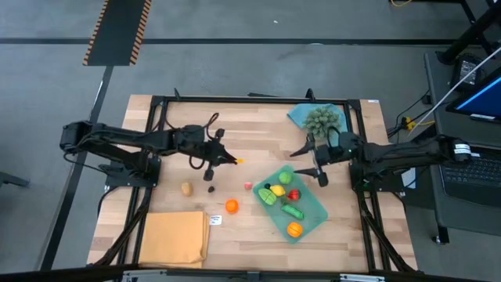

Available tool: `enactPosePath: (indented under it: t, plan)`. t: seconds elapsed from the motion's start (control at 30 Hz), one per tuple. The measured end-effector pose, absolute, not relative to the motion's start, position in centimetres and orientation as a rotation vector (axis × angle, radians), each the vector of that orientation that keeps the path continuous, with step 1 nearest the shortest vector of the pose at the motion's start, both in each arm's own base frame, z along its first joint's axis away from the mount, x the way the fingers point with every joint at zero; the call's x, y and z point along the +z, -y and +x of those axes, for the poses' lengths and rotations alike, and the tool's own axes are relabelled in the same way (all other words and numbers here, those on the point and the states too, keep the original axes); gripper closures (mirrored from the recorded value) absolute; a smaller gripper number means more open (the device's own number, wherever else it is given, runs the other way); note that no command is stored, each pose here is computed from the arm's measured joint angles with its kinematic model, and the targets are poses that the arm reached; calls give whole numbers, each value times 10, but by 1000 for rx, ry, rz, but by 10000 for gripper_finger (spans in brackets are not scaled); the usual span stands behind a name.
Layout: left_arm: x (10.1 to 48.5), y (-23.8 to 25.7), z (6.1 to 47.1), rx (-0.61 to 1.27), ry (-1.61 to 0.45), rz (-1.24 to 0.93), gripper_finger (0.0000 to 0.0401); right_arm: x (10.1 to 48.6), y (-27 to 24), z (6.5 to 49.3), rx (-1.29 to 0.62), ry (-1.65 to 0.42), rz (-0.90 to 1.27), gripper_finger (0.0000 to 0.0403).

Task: Pick and placing Produce into tupperware
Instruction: Put the corn into the green bin

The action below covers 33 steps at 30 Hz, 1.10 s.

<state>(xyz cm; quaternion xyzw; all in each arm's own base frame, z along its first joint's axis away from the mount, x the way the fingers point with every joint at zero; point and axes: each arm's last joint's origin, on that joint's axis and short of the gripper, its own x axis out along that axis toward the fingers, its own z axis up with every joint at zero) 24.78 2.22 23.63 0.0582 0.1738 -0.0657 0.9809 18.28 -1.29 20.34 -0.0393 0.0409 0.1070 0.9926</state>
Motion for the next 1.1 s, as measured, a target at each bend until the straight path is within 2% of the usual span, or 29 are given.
enactPosePath:
  t: [0.2,0.37,0.67,1.0,1.1]
  plan:
    - [219,-19,253,-205,-221,109,398,196,2,180,226,-109,-35,125]
    - [209,-20,260,-217,-222,110,398,194,-11,181,227,-125,-20,125]
    - [203,-23,276,-195,-173,78,399,194,-16,181,119,-128,-37,125]
    - [201,-22,334,-221,-214,103,397,194,-16,181,116,-131,-43,125]
    - [200,-21,349,-289,-211,102,399,190,-15,180,104,-175,-56,125]
